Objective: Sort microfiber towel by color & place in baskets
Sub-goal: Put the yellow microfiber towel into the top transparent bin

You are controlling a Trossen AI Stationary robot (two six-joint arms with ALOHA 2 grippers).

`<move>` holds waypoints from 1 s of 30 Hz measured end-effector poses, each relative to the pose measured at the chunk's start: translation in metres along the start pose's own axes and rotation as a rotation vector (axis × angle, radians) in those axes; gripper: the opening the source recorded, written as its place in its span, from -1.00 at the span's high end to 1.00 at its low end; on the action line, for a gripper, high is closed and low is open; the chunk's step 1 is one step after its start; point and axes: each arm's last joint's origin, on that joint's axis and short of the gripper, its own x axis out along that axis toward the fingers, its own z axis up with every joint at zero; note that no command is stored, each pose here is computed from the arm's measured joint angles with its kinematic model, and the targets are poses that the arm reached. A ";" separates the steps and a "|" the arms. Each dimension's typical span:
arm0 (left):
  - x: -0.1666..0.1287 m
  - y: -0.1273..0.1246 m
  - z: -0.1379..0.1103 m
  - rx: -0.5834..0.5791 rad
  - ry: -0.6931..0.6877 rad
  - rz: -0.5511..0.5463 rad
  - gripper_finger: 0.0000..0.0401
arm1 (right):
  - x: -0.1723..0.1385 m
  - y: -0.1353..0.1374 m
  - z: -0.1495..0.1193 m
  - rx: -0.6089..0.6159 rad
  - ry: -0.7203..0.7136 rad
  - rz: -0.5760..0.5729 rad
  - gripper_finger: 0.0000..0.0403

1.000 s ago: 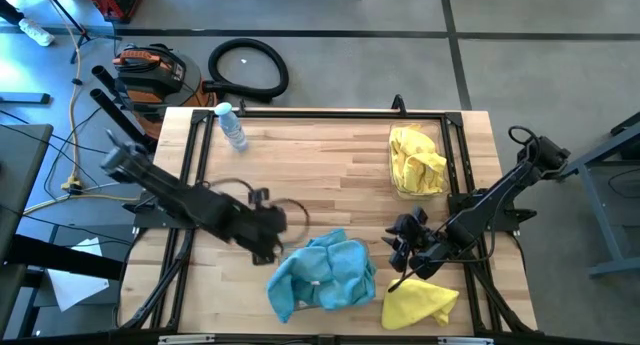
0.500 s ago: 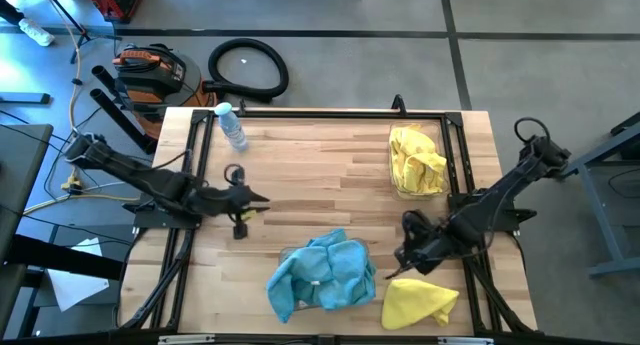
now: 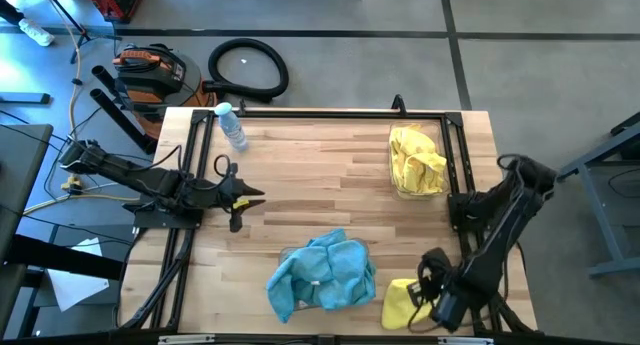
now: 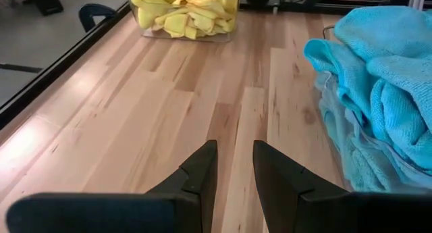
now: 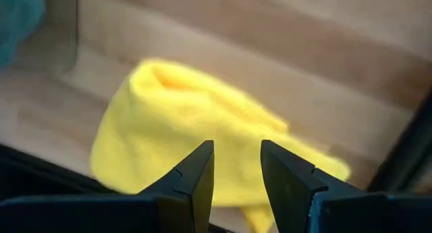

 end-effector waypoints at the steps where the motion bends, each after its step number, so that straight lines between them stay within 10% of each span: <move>1: 0.000 0.000 0.000 0.001 0.000 -0.001 0.59 | 0.004 0.003 -0.005 -0.012 0.009 0.007 0.42; 20: 0.000 0.000 0.000 -0.032 0.001 -0.002 0.59 | 0.112 0.033 -0.030 -0.141 0.079 -0.246 0.40; 25: 0.000 0.000 0.000 -0.034 0.000 -0.003 0.59 | 0.100 0.036 -0.023 -0.156 0.068 -0.207 0.91; 30: 0.000 0.000 0.000 -0.033 0.000 -0.002 0.59 | 0.058 0.023 -0.002 -0.110 -0.087 -0.169 0.89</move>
